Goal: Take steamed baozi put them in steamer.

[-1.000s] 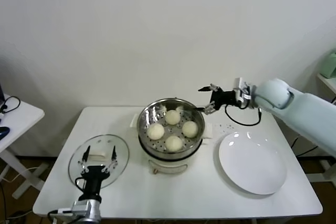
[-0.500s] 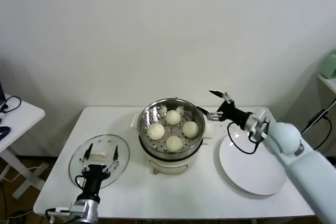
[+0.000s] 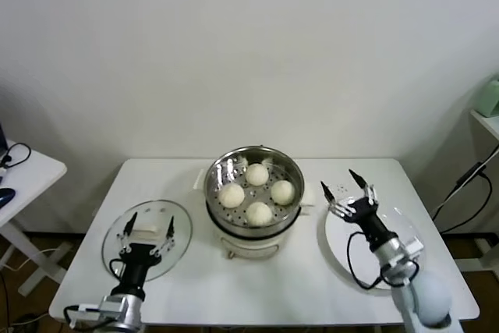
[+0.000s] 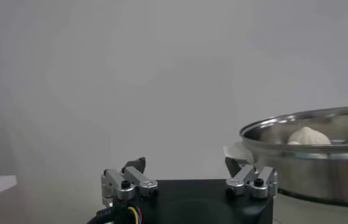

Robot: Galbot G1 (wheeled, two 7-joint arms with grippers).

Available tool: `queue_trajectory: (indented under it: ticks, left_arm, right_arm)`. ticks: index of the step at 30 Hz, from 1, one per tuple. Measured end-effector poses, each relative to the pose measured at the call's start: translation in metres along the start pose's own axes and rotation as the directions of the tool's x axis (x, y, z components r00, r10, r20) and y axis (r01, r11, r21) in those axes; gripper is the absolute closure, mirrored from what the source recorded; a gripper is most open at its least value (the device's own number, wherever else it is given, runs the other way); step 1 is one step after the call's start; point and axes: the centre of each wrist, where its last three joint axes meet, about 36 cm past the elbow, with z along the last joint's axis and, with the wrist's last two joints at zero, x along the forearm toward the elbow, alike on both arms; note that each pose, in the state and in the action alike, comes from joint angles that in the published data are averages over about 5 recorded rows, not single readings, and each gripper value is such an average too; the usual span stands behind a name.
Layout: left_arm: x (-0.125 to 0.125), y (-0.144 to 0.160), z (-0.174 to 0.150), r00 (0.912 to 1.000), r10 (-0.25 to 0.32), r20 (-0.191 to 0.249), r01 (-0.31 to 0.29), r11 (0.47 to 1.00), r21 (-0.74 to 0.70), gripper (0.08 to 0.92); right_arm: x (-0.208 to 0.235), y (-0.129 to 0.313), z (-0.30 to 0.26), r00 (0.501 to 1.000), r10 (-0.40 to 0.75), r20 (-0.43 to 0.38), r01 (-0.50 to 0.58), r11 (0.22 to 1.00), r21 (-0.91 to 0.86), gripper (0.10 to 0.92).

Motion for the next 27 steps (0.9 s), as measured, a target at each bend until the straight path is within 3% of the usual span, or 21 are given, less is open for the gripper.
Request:
queue_trajectory:
  ticks: [12, 18, 27]
  left_arm:
    - [-0.001, 0.001, -0.004, 0.9994, -0.018, 0.03, 0.018, 1.0, 0.018, 0.177]
    - [-0.005, -0.001, -0.007, 0.9979, -0.036, 0.054, 0.034, 0.999, 0.038, 0.177]
    - [-0.005, 0.001, -0.002, 0.9977, -0.042, 0.052, 0.041, 0.999, 0.036, 0.177]
  right_arm:
    - [0.064, 0.04, 0.033, 0.987, 0.154, -0.039, -0.157, 0.984, -0.089, 0.2]
    - [0.076, 0.053, 0.037, 0.981, 0.189, -0.047, -0.193, 0.975, -0.112, 0.2]
    - [0.084, 0.06, 0.044, 0.975, 0.212, -0.058, -0.218, 0.969, -0.116, 0.2]
